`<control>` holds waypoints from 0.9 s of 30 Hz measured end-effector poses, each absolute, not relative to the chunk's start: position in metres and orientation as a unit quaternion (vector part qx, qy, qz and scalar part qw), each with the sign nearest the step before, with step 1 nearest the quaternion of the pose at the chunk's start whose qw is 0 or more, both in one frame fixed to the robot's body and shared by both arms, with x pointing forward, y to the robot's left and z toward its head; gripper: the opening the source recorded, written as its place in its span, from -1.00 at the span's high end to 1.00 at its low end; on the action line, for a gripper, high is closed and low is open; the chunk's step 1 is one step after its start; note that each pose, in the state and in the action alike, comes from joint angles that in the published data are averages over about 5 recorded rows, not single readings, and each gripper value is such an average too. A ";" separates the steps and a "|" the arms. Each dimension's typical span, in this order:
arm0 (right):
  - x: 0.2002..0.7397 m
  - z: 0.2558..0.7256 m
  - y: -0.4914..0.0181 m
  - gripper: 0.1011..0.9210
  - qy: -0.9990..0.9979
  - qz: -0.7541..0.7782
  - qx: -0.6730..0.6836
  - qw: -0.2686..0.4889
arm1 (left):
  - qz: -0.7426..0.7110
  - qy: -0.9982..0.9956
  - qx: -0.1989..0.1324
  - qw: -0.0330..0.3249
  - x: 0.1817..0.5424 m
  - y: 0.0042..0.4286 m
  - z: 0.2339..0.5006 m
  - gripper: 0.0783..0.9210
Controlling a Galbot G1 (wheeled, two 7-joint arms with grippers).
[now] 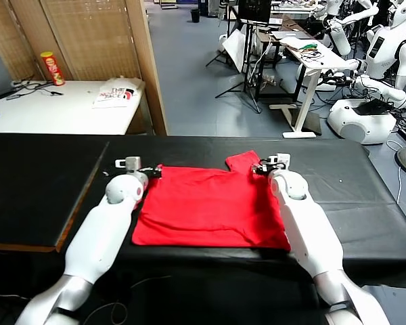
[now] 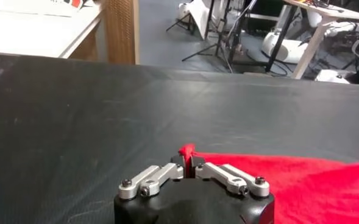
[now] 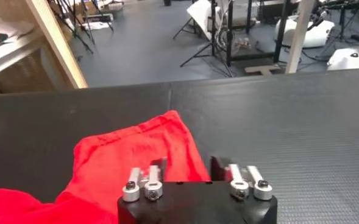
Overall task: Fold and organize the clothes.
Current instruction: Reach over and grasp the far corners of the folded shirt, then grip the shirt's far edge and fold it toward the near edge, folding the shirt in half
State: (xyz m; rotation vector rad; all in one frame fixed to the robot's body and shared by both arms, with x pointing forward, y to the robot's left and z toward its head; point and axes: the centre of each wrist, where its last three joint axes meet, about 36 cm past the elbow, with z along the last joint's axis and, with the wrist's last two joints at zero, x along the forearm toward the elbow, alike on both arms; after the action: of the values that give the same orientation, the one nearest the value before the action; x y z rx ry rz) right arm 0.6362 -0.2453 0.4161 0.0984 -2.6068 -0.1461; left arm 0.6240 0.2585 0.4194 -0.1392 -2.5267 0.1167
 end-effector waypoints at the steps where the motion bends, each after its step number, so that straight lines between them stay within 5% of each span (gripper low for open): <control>1: 0.635 0.416 -0.246 0.88 -0.965 -0.056 0.037 0.255 | 0.044 -0.952 -0.053 0.299 0.624 0.258 0.420 0.86; 12: 0.604 0.422 -0.263 0.95 -0.978 -0.091 0.073 0.171 | 0.038 -0.957 -0.056 0.282 0.609 0.259 0.427 0.88; 27: 0.519 0.456 -0.302 0.95 -0.980 -0.076 0.110 0.150 | 0.035 -0.972 -0.061 0.222 0.548 0.270 0.475 0.88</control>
State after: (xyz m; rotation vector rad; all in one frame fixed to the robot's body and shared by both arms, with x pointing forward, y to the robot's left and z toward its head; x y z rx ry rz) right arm 0.5193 -0.3020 0.4563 0.3159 -2.8147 -0.2184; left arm 0.5479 0.2698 0.4752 -0.1697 -2.6866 0.0968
